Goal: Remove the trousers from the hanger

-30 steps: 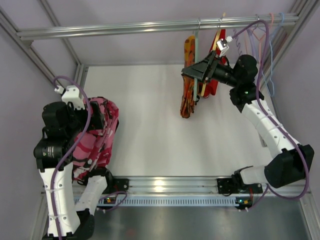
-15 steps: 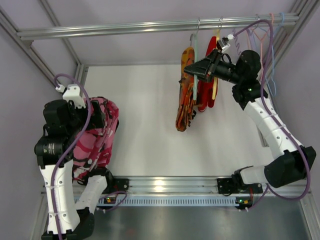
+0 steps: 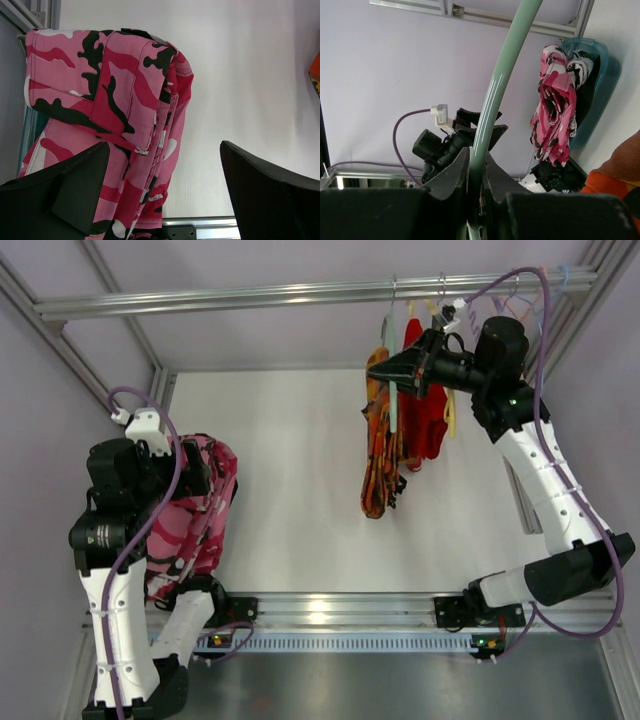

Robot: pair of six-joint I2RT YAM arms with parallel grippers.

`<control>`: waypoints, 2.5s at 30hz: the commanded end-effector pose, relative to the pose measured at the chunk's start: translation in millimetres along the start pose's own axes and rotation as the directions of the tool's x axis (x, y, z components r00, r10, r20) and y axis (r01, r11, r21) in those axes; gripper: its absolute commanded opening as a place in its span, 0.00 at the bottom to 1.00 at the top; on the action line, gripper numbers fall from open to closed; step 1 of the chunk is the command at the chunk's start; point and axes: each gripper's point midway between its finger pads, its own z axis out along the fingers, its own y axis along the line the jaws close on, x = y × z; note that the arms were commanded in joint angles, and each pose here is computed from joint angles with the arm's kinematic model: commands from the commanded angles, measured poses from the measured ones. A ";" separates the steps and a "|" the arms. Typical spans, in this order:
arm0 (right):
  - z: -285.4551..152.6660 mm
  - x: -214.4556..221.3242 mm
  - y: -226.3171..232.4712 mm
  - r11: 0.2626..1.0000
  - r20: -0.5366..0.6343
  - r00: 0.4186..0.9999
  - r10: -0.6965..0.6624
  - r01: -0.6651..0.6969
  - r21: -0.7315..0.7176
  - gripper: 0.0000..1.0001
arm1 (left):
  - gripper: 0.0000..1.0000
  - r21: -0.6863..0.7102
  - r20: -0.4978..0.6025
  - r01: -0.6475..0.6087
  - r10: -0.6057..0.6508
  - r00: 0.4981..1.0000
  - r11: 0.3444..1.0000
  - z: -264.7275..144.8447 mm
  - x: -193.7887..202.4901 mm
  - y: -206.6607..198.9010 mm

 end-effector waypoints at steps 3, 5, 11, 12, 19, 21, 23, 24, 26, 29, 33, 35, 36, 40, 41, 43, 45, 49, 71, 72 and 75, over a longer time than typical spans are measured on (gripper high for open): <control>-17.4 -14.8 80.5 0.977 0.120 0.979 -0.167 0.181 -0.112 0.00 | 0.98 0.007 0.067 0.004 -0.005 0.998 1.000 0.3 -17.7 -1.8; -19.2 -16.6 88.9 0.974 0.134 0.975 -0.177 0.194 -0.121 0.00 | 0.98 0.010 0.066 0.006 -0.006 0.998 1.000 0.6 -17.2 -2.3; -25.7 -15.5 114.3 0.953 0.152 0.963 -0.223 0.248 -0.172 0.00 | 0.98 0.013 0.070 0.005 -0.006 0.998 1.000 0.2 -18.0 -3.0; -26.6 -14.7 118.2 0.946 0.153 0.959 -0.240 0.266 -0.183 0.00 | 0.98 0.013 0.067 0.005 -0.006 0.998 1.000 0.6 -17.6 -2.9; -35.6 -10.5 150.7 0.907 0.182 0.935 -0.303 0.342 -0.245 0.00 | 0.98 0.013 0.076 0.003 -0.004 0.997 1.000 -0.7 -21.5 -3.2; -39.1 -7.4 155.1 0.902 0.187 0.932 -0.312 0.352 -0.249 0.00 | 0.98 0.021 0.082 -0.004 0.002 0.997 1.000 -1.7 -23.2 -4.4; -43.5 -3.2 157.6 0.900 0.189 0.930 -0.316 0.356 -0.252 0.00 | 0.98 0.030 0.093 -0.013 0.010 0.996 0.999 -1.7 -25.7 -5.9; -42.0 -1.2 153.3 0.902 0.181 0.932 -0.314 0.352 -0.250 0.00 | 0.98 0.053 0.107 -0.034 0.029 0.994 0.998 -4.0 -27.3 -9.8; -48.8 8.5 155.2 0.895 0.176 0.929 -0.325 0.363 -0.261 0.00 | 0.98 0.092 0.150 -0.071 0.056 0.987 0.993 -7.1 -33.6 -17.0; -52.2 27.2 144.7 0.884 0.143 0.928 -0.343 0.371 -0.284 0.00 | 0.98 0.199 0.244 -0.174 0.123 0.962 0.964 -16.8 -38.7 -37.9; -51.6 48.3 116.8 0.881 0.094 0.929 -0.358 0.369 -0.296 0.00 | 0.98 0.327 0.378 -0.285 0.152 0.913 0.901 -31.7 -38.2 -66.8; -56.3 57.4 116.9 0.866 0.088 0.919 -0.384 0.391 -0.313 0.00 | 0.98 0.409 0.381 -0.311 0.149 0.912 0.858 -30.0 -30.1 -80.8; -55.9 63.4 114.7 0.857 0.078 0.913 -0.400 0.403 -0.320 0.00 | 0.98 0.431 0.377 -0.308 0.142 0.915 0.848 -26.8 -30.5 -84.0; -62.2 87.4 121.3 0.821 0.063 0.889 -0.453 0.444 -0.359 0.00 | 0.93 0.515 0.377 -0.292 0.093 0.921 0.806 -18.0 -39.1 -97.6; -61.4 90.3 119.4 0.826 0.058 0.891 -0.450 0.440 -0.354 0.00 | 0.93 0.520 0.382 -0.296 0.092 0.919 0.801 -13.0 -39.8 -98.0; -63.1 100.2 120.4 0.811 0.053 0.879 -0.473 0.458 -0.363 0.00 | 0.94 0.561 0.398 -0.281 0.044 0.916 0.779 -11.6 -50.2 -105.5; -63.4 101.6 121.6 0.809 0.061 0.878 -0.475 0.464 -0.360 0.00 | 0.94 0.586 0.388 -0.266 0.023 0.921 0.765 -3.0 -54.9 -108.6; -53.6 99.7 125.1 0.801 0.055 0.871 -0.488 0.471 -0.369 0.00 | 0.94 0.559 0.437 -0.315 0.050 0.898 0.767 11.1 -75.4 -110.6; 0.9 78.2 152.8 0.842 0.126 0.907 -0.401 0.419 -0.339 0.00 | 0.93 0.702 0.535 -0.497 0.084 0.841 0.511 -28.9 -86.0 -283.5; 1.0 78.3 154.0 0.841 0.128 0.908 -0.400 0.419 -0.342 0.00 | 0.93 0.705 0.537 -0.502 0.087 0.839 0.501 -29.7 -83.7 -288.5; -1.3 79.0 155.2 0.843 0.132 0.908 -0.399 0.419 -0.337 0.00 | 0.93 0.719 0.540 -0.515 0.093 0.837 0.467 -33.8 -73.9 -302.9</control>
